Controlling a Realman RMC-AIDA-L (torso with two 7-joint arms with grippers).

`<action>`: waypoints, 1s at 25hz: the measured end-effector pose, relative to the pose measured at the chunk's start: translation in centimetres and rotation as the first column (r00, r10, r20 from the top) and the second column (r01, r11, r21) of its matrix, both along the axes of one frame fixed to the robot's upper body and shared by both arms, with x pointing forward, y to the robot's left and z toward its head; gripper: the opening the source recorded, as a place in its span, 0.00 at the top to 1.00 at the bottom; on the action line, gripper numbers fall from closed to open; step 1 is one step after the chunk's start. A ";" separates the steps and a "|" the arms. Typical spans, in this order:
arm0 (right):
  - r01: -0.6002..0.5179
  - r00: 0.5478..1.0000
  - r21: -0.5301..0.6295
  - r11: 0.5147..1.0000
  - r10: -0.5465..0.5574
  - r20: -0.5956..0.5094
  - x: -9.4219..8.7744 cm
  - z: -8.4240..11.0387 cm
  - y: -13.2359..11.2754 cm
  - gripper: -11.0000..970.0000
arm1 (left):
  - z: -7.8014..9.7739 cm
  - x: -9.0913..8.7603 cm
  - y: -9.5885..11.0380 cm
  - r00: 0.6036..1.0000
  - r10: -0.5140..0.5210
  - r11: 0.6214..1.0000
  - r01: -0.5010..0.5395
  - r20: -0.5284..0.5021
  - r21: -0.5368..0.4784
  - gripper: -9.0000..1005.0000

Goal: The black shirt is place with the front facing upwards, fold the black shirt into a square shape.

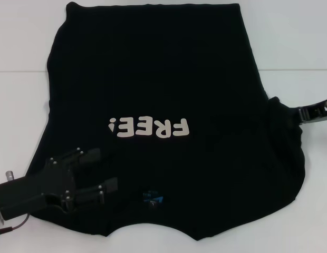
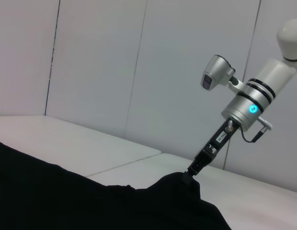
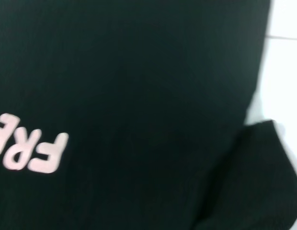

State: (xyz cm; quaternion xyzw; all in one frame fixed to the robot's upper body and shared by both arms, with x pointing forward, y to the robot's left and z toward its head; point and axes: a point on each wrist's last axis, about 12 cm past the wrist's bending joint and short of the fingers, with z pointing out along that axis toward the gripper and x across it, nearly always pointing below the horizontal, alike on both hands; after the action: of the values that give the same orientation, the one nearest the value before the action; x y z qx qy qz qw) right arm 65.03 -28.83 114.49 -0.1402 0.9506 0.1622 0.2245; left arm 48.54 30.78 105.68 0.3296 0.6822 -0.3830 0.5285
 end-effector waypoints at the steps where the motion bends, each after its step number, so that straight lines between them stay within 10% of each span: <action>1: -0.015 1.000 -0.002 1.000 0.015 0.004 0.1 0.1 0.3 0.97 | 0.0 0.0 0.0 1.000 0.000 1.000 0.000 0.000 0.000 0.14; 25: -0.274 0.960 -0.118 0.955 0.278 0.025 0.9 1.2 7.1 0.97 | -0.1 0.0 0.1 1.000 0.007 1.000 -0.007 -0.003 0.005 0.14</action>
State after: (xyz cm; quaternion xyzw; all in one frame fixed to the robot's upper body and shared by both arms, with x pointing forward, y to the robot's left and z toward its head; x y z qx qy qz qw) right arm 65.91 -21.73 115.68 -0.2873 0.9246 0.1346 0.2109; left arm 48.55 30.86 105.59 0.3281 0.6850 -0.3799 0.5280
